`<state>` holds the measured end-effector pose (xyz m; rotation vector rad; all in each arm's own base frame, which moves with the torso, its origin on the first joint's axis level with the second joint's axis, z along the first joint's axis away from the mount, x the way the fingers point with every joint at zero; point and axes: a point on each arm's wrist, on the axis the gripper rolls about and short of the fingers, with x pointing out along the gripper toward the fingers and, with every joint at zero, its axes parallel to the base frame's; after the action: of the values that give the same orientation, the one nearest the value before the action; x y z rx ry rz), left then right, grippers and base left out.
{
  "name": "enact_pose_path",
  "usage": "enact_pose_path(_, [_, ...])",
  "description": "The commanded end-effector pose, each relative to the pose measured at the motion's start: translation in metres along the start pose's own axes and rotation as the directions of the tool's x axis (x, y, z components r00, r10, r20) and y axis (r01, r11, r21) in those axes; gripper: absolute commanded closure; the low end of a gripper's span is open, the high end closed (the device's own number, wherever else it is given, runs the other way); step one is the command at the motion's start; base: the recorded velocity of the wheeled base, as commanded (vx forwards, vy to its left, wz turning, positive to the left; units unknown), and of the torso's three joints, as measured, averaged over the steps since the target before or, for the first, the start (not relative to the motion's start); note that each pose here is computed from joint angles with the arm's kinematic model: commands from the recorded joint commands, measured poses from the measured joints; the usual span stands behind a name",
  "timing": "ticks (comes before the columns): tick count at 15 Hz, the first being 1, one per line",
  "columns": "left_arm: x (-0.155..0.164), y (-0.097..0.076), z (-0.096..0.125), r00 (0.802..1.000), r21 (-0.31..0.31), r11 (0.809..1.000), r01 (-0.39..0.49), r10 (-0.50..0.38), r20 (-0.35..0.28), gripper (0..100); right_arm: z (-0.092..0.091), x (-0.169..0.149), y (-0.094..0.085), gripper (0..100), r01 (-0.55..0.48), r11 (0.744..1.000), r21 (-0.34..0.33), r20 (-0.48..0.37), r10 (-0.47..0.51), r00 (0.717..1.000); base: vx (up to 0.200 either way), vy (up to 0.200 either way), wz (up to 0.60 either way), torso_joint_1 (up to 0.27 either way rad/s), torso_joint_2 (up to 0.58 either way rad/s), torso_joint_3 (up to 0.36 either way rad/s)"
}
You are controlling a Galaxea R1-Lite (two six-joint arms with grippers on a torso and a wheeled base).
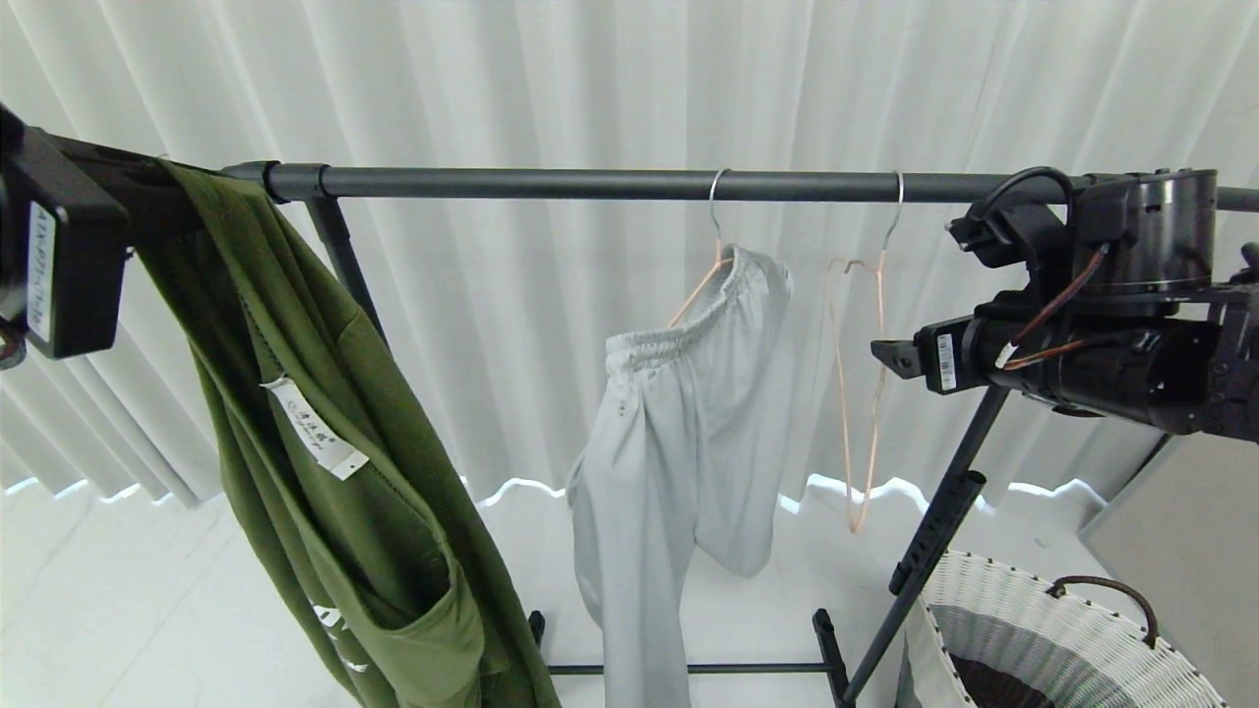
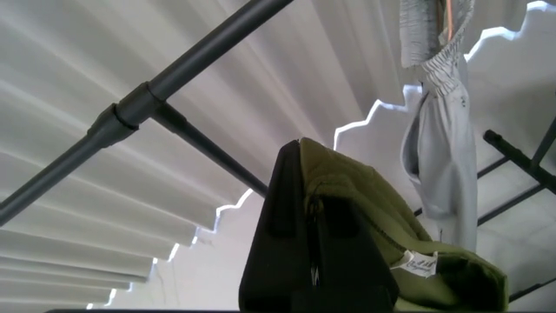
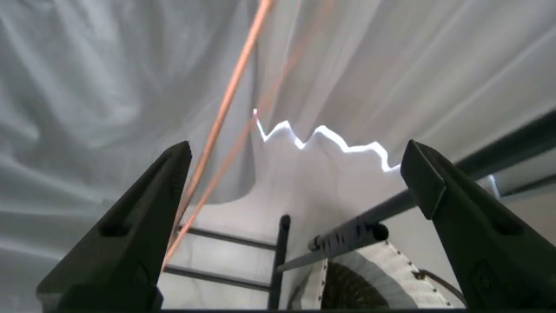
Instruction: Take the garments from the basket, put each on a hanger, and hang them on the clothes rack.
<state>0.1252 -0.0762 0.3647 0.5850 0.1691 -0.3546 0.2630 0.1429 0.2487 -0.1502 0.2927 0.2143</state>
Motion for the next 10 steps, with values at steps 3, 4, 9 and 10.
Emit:
enact_pose_path(3, [0.0, -0.001, 0.0, 1.0, 0.001, 1.0, 0.002, -0.002, -0.001, 100, -0.003, -0.006, -0.001, 0, -0.004, 0.999, 0.048, -0.008, 0.005, 1.0, 0.0, 0.0, 0.0, 0.0, 0.0, 0.0])
enact_pose_path(4, [0.0, 0.0, 0.0, 1.0, 0.0, 1.0, 0.001, -0.001, 0.001, 100, -0.006, -0.004, 0.0, 0, -0.007, 0.998, 0.07, -0.037, 0.01, 0.999, 0.0, 0.0, 0.0, 0.0, 0.0, 0.0])
enact_pose_path(9, [0.0, -0.001, 0.0, 1.0, 0.001, 1.0, 0.005, -0.005, 0.002, 100, -0.025, 0.011, -0.011, 0, -0.019, 0.976, 0.218, -0.189, 0.061, 0.98, 0.0, 0.0, 0.0, 0.0, 0.0, 0.0])
enact_pose_path(10, [0.0, -0.001, 0.0, 1.0, 0.001, 1.0, 0.005, -0.005, 0.002, 100, -0.026, 0.012, -0.012, 0, -0.024, 0.975, 0.221, -0.194, 0.068, 0.979, 0.0, 0.0, 0.0, 0.0, 0.0, 0.0])
